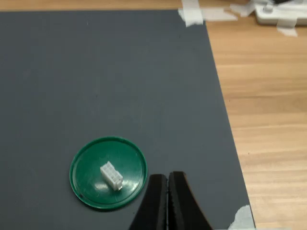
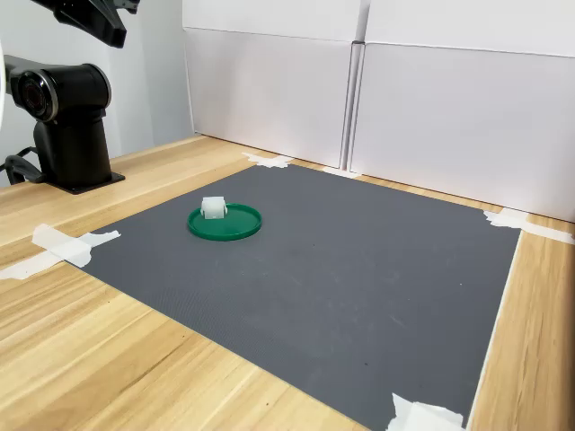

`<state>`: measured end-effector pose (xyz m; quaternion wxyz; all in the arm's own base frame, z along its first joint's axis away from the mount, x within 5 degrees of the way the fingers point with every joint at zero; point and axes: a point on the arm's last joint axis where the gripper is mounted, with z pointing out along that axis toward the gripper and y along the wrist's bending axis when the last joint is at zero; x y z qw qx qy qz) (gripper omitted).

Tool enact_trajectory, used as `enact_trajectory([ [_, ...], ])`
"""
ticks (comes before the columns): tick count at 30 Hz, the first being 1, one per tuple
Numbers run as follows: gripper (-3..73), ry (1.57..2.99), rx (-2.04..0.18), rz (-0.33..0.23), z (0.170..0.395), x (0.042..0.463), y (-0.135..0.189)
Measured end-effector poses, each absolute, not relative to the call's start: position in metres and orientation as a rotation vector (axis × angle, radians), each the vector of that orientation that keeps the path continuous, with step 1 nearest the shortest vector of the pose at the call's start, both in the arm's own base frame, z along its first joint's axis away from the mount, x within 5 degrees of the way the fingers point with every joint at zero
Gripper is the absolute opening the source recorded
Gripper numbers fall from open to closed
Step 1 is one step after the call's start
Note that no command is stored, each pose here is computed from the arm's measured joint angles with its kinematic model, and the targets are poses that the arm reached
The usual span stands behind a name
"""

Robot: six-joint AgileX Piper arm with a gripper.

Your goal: Grasp a white terminal and put it in the green lid.

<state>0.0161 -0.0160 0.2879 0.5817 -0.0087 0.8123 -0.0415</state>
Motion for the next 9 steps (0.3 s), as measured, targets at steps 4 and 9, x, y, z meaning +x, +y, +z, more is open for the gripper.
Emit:
enact_trajectory([
  [4, -2.1, 1.876, -0.027, -0.11, 0.285, 0.016, -0.017],
  [9, -2.1, 1.799, -0.073, -0.13, 0.275, 0.028, -0.014],
])
